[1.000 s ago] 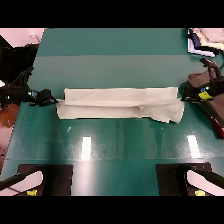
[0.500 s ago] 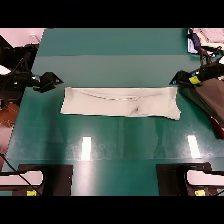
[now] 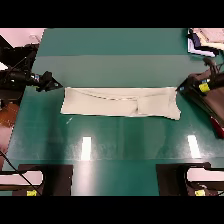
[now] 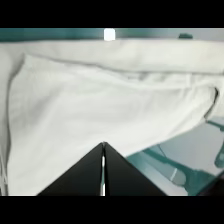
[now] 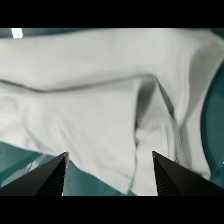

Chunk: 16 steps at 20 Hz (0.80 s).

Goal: Fold the shirts.

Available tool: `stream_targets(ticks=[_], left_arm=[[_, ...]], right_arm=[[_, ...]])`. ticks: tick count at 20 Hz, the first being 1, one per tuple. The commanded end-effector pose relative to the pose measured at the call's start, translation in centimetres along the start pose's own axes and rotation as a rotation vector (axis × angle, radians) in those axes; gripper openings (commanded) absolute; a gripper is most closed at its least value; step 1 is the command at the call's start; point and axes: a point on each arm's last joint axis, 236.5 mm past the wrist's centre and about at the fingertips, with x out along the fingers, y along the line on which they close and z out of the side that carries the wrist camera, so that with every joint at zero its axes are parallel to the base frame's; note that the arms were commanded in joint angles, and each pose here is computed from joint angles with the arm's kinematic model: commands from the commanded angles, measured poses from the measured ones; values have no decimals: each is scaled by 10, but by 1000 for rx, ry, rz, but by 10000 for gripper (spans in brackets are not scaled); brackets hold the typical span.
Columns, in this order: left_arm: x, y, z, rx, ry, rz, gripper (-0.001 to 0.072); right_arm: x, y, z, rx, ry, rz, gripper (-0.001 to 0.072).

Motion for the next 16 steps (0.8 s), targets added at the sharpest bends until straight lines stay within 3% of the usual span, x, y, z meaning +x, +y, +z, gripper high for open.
stream_targets(ticks=[1, 8, 13, 16], left_arm=[[3, -11, -27, 19, 112, -39, 25], [58, -72, -75, 169, 271, -74, 25], [80, -104, -104, 255, 346, -95, 25], [83, -106, -103, 263, 338, -93, 25]], right_arm=[[13, -34, -26, 47, 45, 30, 626], [45, -72, -29, 46, 61, 38, 620], [67, -49, -15, 41, 38, 224, 587], [78, -39, -17, 15, 62, 247, 569]])
